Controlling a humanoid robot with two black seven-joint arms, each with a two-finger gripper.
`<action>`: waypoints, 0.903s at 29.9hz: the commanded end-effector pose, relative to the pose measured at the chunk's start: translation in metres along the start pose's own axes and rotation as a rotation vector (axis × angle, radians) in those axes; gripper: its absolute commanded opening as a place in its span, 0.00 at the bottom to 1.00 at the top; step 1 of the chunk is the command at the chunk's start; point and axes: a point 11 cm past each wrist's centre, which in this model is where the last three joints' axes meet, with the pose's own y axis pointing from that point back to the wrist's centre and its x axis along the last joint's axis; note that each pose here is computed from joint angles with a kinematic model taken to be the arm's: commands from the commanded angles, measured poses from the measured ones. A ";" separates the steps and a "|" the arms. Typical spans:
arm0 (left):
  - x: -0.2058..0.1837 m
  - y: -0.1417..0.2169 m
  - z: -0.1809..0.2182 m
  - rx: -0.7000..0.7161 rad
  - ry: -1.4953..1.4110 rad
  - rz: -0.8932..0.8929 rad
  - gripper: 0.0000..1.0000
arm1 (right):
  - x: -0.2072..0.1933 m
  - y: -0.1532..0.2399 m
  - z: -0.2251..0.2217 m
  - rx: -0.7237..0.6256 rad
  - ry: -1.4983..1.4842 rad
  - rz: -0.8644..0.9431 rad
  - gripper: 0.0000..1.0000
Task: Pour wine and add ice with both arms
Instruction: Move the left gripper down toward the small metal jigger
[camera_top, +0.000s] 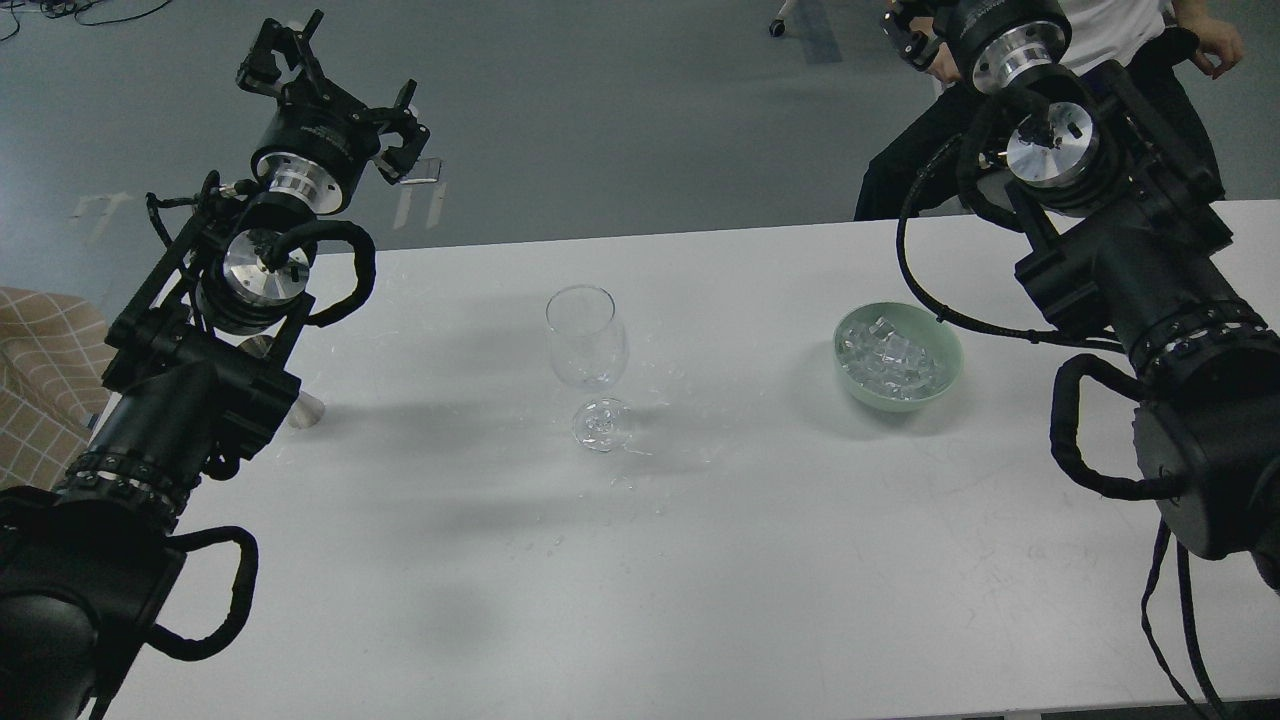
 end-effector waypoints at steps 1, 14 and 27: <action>-0.003 -0.001 -0.003 0.002 0.004 -0.006 0.98 | 0.004 0.001 0.002 -0.004 -0.001 0.011 1.00; 0.001 0.001 0.003 0.016 -0.032 -0.020 0.98 | -0.004 0.000 -0.003 0.014 -0.012 -0.016 1.00; 0.002 0.010 0.030 -0.018 -0.055 -0.175 0.98 | 0.006 0.011 0.010 0.004 -0.016 -0.030 1.00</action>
